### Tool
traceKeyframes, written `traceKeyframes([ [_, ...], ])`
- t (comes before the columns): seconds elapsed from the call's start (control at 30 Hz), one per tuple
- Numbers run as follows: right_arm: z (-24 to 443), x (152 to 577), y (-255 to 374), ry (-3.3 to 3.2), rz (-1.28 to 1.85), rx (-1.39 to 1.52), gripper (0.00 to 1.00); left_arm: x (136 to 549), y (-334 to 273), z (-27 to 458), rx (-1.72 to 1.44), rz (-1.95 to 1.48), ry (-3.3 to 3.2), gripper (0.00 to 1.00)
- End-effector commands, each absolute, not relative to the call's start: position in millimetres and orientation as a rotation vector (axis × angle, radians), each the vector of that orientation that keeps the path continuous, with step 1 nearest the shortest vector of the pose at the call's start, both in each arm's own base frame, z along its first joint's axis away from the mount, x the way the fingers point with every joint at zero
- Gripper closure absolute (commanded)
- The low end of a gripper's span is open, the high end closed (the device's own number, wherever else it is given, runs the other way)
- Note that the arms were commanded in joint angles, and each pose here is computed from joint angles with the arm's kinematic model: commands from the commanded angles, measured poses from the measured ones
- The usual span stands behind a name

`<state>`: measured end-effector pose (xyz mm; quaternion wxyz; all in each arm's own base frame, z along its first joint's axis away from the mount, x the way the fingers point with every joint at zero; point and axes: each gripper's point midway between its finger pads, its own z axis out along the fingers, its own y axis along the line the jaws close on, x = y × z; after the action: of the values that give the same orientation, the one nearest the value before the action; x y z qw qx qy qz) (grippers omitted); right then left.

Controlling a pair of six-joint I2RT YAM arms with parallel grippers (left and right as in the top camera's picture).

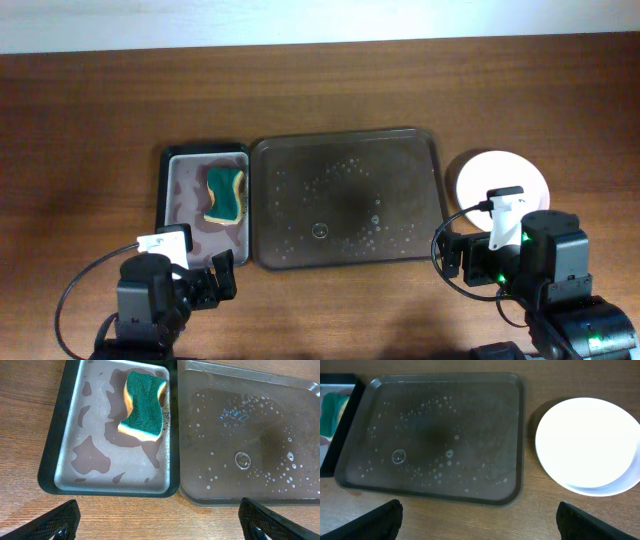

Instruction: Clean dirty plates on tray and stack at the side

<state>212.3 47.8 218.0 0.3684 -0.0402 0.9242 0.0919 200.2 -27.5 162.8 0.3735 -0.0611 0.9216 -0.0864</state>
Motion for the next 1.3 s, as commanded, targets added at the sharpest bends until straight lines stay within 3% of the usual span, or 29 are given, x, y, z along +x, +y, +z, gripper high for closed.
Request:
traceKeyframes([
  [0.0, 211.9, 212.4, 46.8, 2.392, 0.222, -0.104, 0.01, 199.5, -25.7, 160.8, -0.136, -0.197, 2.360, 0.00],
  [0.6, 243.7, 172.9, 15.8, 2.029, 0.112, -0.002, 0.01, 199.5, -25.7, 160.8, -0.136, -0.197, 2.360, 0.00],
  [1.27, 232.1, 231.2, 10.5, 1.514, 0.110, 0.038, 0.01, 199.5, -25.7, 160.8, -0.136, -0.197, 2.360, 0.00],
])
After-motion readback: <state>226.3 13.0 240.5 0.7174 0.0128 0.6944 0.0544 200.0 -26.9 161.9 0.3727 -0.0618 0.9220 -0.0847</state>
